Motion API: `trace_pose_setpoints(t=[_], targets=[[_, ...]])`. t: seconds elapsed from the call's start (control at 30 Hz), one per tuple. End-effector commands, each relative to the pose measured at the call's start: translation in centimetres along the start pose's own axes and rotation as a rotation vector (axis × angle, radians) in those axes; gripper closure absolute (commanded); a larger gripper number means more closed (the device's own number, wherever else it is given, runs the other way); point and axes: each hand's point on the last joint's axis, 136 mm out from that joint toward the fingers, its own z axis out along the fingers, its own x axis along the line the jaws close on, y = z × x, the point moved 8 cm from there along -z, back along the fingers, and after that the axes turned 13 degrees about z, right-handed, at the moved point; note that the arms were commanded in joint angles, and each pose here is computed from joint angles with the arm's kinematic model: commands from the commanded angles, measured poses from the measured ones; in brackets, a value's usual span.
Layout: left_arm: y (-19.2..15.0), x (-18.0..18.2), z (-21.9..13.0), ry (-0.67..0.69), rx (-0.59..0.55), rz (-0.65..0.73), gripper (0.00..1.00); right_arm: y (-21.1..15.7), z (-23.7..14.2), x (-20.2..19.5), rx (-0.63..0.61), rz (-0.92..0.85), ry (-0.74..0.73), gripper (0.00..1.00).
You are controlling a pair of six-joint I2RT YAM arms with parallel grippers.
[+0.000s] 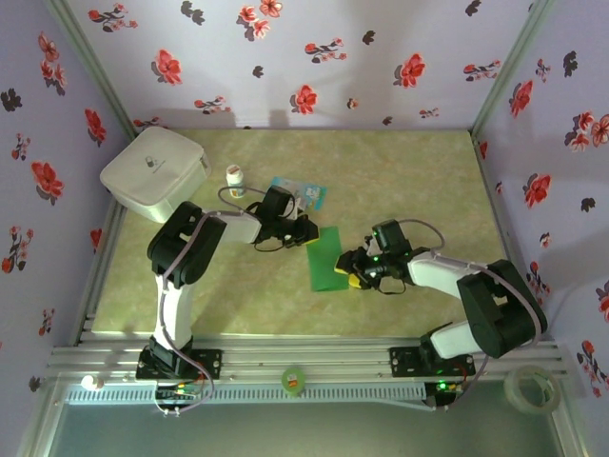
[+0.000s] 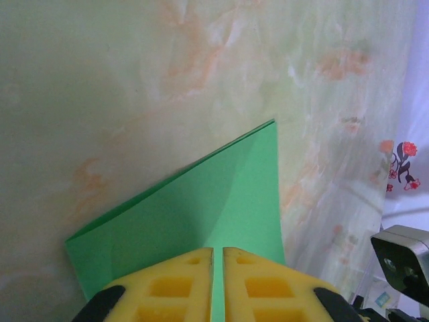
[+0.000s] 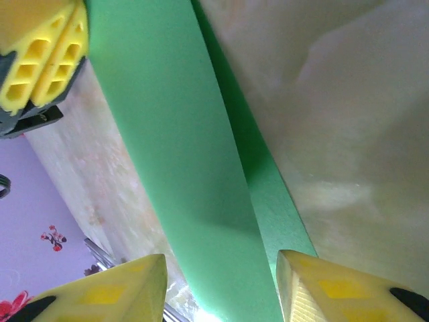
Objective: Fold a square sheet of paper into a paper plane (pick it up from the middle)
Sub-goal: Fold the triangle a second time at the center of the table.
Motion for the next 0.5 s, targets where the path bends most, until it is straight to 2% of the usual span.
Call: trace_pose_setpoints(t=[0.0, 0.23, 0.47], targets=[[-0.6, 1.6, 0.7, 0.046, 0.047, -0.004, 0.87, 0.3, 0.2, 0.8, 0.004, -0.016, 0.046, 0.54], [0.6, 0.9, 1.3, -0.001, 0.028, 0.027, 0.87, 1.1, 0.6, 1.7, 0.039, -0.057, 0.104, 0.55], [1.8, 0.1, 1.5, -0.019, 0.014, 0.068, 0.87, 2.2, 0.8, 1.6, 0.017, -0.044, 0.126, 0.56]])
